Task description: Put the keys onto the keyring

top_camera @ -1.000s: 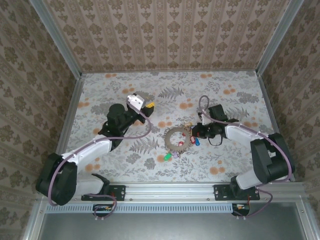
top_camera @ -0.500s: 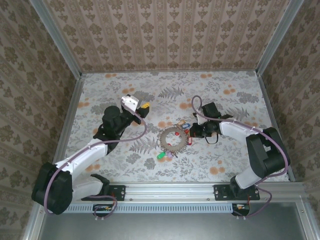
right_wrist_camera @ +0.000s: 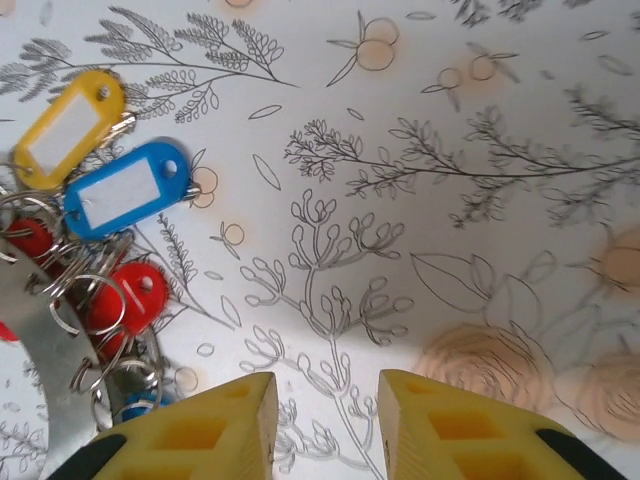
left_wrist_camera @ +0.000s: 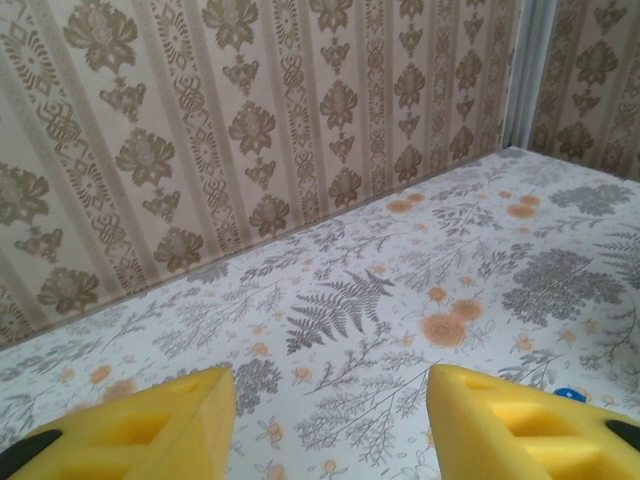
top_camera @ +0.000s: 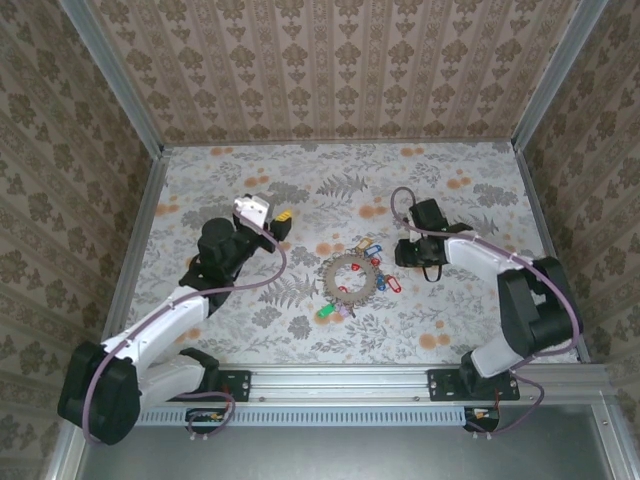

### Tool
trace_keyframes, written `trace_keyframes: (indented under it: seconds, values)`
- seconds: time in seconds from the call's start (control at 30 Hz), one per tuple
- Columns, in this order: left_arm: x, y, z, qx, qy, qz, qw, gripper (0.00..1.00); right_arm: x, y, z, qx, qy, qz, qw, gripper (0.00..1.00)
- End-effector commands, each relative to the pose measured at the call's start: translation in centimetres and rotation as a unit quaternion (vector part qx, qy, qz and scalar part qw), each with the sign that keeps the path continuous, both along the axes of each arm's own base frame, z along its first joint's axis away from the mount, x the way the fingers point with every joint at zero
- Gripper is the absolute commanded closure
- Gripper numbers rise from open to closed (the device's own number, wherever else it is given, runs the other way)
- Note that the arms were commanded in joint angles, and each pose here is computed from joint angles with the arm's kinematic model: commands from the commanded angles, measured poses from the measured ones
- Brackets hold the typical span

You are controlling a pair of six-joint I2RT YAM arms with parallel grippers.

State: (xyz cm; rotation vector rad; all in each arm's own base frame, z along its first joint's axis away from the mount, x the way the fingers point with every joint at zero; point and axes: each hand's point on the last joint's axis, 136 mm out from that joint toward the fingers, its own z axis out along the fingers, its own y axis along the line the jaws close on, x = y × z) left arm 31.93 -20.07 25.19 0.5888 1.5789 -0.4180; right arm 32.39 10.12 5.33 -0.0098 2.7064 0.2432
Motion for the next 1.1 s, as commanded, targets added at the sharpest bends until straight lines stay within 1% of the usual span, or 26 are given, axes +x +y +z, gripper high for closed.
trace_keyframes:
  seconds: [0.0,0.07,0.13,0.17,0.23,0.27,0.3,0.4,0.47,0.57,0.7,0.8,0.83,0.9,0.93,1.0,1.03,1.07]
  values:
    - [0.0,1.3,-0.6,0.016,0.007,0.026,1.0,0.43,1.9,-2.1,4.8,-0.027,-0.127,-0.045,0.991,0.62]
    - [-0.2,1.7,-1.1,0.023,0.015,0.03,0.999,0.44,2.2,-3.8,7.2,-0.057,-0.19,-0.067,0.978,0.58]
    - [0.0,2.6,-1.6,0.025,0.023,0.051,0.998,0.41,2.4,-5.6,9.5,-0.095,-0.248,-0.084,0.96,0.51]
    - [0.1,3.3,-1.9,0.026,0.027,0.068,0.997,0.4,2.5,-6.6,10.6,-0.114,-0.276,-0.096,0.949,0.38]
    - [0.2,4.4,-2.6,0.025,0.036,0.093,0.995,0.35,2.5,-8.1,11.7,-0.148,-0.315,-0.105,0.932,0.03]
    - [0.7,6.2,-3.0,0.024,0.043,0.128,0.991,0.32,2.6,-8.8,11.8,-0.159,-0.328,-0.108,0.925,0.01]
    - [0.9,7.3,-3.4,0.024,0.051,0.15,0.987,0.3,2.6,-9.5,11.8,-0.168,-0.338,-0.111,0.919,0.01]
    - [0.9,10.4,-4.3,0.027,0.066,0.211,0.975,0.18,2.7,-10.9,10.8,-0.185,-0.352,-0.12,0.91,0.0]
    - [0.6,12.3,-4.6,0.027,0.065,0.241,0.968,0.01,2.9,-11.6,10.0,-0.184,-0.36,-0.126,0.906,0.0]
    - [0.3,14.9,-5.1,0.029,0.067,0.275,0.959,0.0,3.5,-11.8,8.2,-0.167,-0.355,-0.121,0.912,0.01]
    - [0.0,16.9,-5.2,0.014,0.072,0.301,0.951,0.0,4.8,-11.1,6.9,-0.153,-0.361,-0.093,0.915,0.01]
    - [0.0,17.2,-5.4,0.007,0.066,0.301,0.951,0.0,5.8,-10.4,7.5,-0.133,-0.393,-0.076,0.907,0.01]
    - [0.0,17.1,-5.5,0.007,0.065,0.299,0.952,0.0,6.0,-10.3,7.4,-0.12,-0.39,-0.076,0.91,0.01]
    - [0.1,17.1,-5.7,0.011,0.067,0.299,0.952,0.0,6.4,-9.3,7.5,-0.088,-0.412,-0.056,0.905,0.0]
    - [0.1,17.2,-5.7,0.013,0.067,0.3,0.952,0.0,6.4,-9.0,6.6,-0.085,-0.409,-0.047,0.907,0.0]
    - [0.1,17.4,-5.8,0.018,0.063,0.306,0.95,0.0,6.2,-8.6,5.2,-0.08,-0.421,-0.034,0.903,0.01]
    - [0.1,17.5,-5.8,0.021,0.059,0.307,0.95,0.0,6.2,-8.5,5.1,-0.079,-0.436,-0.033,0.896,0.0]
    - [0.1,17.5,-5.9,0.025,0.057,0.306,0.95,0.0,6.0,-8.5,5.2,-0.077,-0.438,-0.032,0.895,0.01]
